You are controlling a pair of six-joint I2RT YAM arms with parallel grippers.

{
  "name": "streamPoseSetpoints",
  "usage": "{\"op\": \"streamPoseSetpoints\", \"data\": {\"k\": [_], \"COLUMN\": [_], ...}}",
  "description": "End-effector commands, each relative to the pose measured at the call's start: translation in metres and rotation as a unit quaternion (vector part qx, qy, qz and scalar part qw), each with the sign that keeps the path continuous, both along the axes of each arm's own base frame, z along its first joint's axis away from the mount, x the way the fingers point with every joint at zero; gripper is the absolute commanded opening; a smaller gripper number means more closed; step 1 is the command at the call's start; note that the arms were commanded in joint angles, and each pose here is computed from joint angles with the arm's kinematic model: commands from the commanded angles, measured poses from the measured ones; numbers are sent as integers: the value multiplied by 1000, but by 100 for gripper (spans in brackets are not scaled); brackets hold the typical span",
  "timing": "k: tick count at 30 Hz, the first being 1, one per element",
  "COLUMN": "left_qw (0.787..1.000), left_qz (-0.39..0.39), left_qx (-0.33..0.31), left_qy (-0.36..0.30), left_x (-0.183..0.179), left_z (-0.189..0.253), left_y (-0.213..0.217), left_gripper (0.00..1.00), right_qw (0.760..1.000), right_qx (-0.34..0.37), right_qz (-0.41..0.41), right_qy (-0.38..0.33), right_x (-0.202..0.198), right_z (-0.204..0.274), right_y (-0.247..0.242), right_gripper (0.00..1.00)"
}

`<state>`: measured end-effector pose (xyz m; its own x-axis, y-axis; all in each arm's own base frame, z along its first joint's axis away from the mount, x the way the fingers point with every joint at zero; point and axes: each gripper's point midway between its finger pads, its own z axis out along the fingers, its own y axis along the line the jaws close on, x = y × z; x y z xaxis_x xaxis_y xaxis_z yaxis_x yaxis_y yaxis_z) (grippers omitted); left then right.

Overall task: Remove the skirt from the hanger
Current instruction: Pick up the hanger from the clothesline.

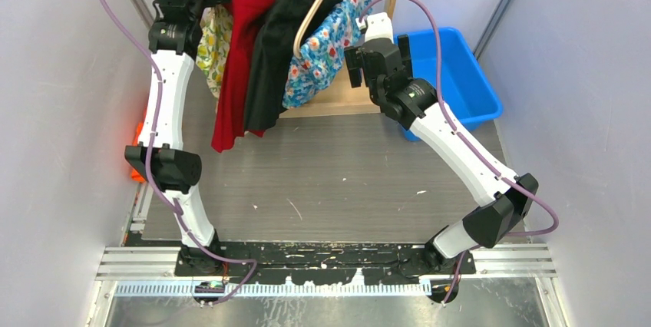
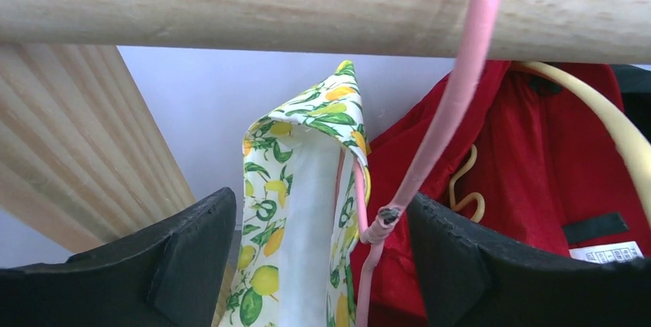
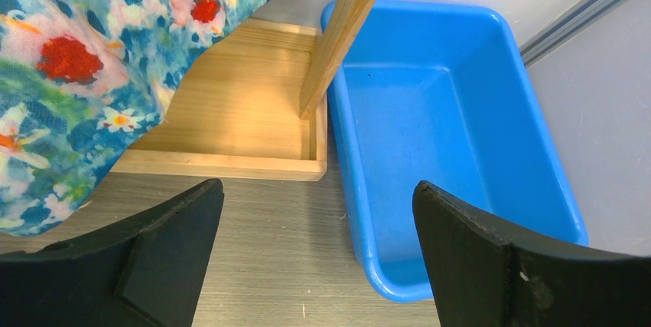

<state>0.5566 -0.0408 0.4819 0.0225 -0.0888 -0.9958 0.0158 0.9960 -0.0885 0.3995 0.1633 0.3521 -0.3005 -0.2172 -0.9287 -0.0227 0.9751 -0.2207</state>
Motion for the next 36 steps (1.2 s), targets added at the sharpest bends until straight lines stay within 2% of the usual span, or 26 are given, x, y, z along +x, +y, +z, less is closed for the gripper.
{"op": "streamPoseSetpoints", "data": {"k": [1,4,6,10,12,20,31,36], "left_qw": [999,999,1000,1000,1000,999,993,991], "left_qz": [3,-1,-1,10,17,-7,-53,-62], "left_qx": [-5,-6,-6,-10,-11,-20,-25,-24], "left_qy": [-37,-31,-28,-21,-18,-30,-98,-113], "left_x": [3,6,8,9,9,6,-29,-42], "left_z": [18,12,9,3,2,13,80,96], "left_y": [4,2,2,8,11,7,-7,-9], "left_gripper": [80,67,56,12,1,0,0,0], "right_qw": [999,999,999,999,999,1000,1000,1000], "right_qx": [13,15,15,14,13,9,10,9], "right_qz": [-8,-8,-9,-10,-10,-12,-9,-8], "right_qy": [-30,-30,-29,-29,-28,-24,-17,-16], "right_x": [3,3,3,3,3,3,6,6], "right_z": [24,24,24,23,22,17,7,5], "right_y": [-1,-1,-1,-2,-2,-3,1,1], "right_gripper": [98,98,98,98,98,98,98,98]}}
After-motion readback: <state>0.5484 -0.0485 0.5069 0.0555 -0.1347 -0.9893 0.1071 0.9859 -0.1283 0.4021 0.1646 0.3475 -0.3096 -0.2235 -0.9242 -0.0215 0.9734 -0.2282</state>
